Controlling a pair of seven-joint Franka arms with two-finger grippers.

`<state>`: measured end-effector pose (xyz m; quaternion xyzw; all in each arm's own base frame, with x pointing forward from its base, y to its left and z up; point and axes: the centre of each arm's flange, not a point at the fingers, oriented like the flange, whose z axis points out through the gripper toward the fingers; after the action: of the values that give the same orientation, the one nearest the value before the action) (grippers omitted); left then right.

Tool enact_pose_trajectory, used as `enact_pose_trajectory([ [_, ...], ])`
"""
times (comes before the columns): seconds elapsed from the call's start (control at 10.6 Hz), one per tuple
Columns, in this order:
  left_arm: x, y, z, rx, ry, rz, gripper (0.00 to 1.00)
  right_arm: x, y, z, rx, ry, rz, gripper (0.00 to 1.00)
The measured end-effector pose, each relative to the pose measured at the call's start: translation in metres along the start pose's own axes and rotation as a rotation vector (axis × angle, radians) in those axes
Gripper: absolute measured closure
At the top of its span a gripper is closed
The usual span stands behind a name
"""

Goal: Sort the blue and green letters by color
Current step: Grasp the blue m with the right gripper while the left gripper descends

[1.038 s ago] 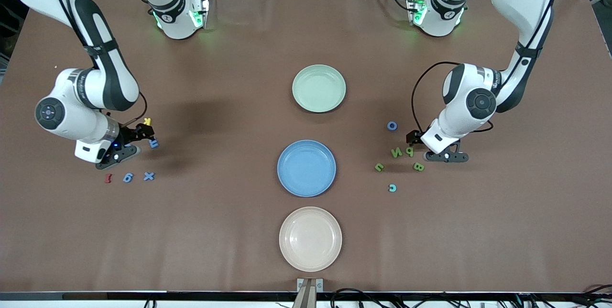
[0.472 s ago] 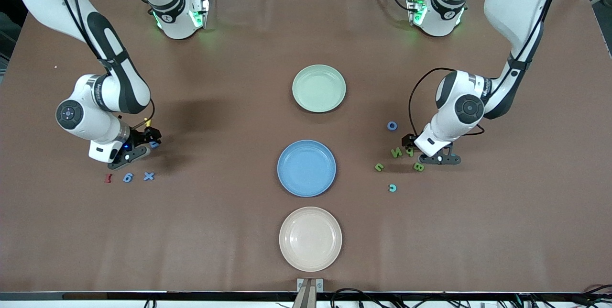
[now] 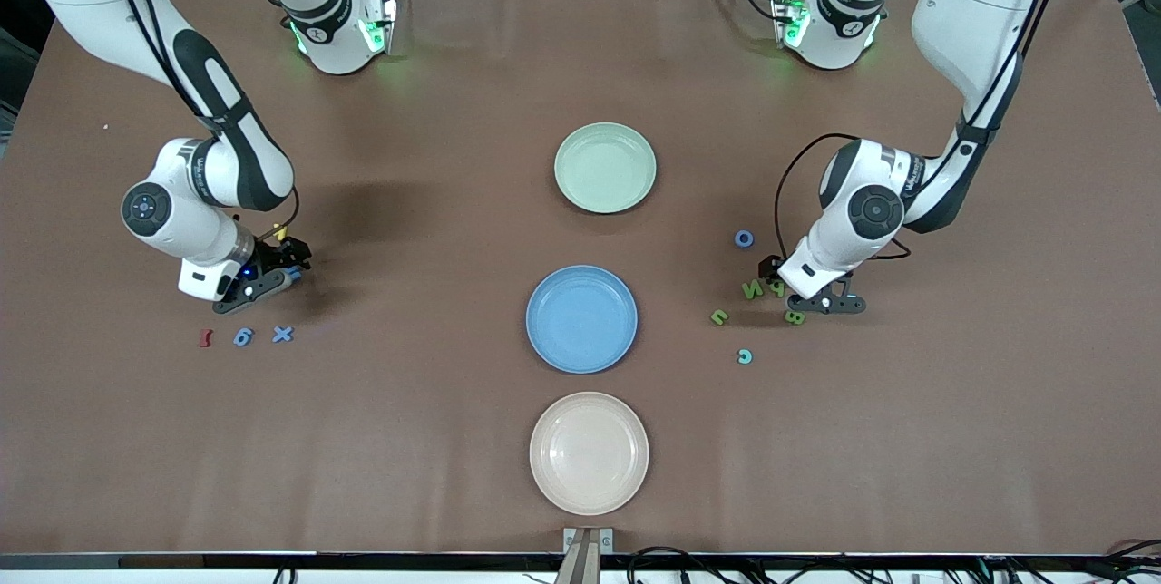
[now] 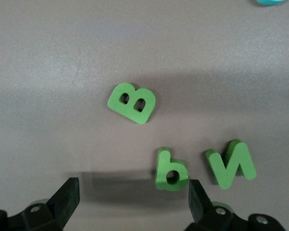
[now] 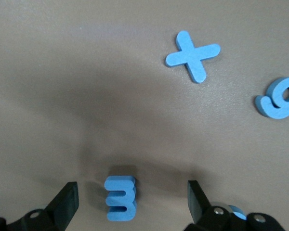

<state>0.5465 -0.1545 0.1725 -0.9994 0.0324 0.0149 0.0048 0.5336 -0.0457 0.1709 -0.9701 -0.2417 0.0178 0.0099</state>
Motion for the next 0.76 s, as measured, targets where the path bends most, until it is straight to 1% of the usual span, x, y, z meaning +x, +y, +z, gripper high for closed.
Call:
enact_pose_trajectory([
  [0.19, 0.005, 0.002, 0.001, -0.003, 0.005, 0.000, 0.00, -0.005, -0.002, 0.005, -0.001, 0.001, 0.000, 0.07],
  [0.28, 0.009, 0.005, -0.001, -0.006, 0.015, 0.004, 0.00, -0.005, -0.001, 0.005, -0.004, 0.005, -0.001, 0.20],
  [0.38, 0.012, 0.010, -0.004, -0.008, 0.024, 0.005, 0.00, -0.005, 0.000, 0.003, -0.006, 0.009, 0.000, 0.36],
  [0.57, 0.013, 0.018, -0.005, -0.010, 0.029, 0.001, 0.00, -0.004, -0.001, 0.000, -0.004, 0.009, -0.004, 0.61],
  [0.66, 0.012, 0.018, -0.004, -0.010, 0.027, 0.002, 0.00, -0.003, -0.001, -0.003, -0.004, 0.011, -0.004, 0.69],
  [0.76, 0.012, 0.018, -0.003, -0.008, 0.025, 0.002, 0.00, -0.003, -0.002, -0.003, -0.003, 0.010, -0.005, 0.73],
])
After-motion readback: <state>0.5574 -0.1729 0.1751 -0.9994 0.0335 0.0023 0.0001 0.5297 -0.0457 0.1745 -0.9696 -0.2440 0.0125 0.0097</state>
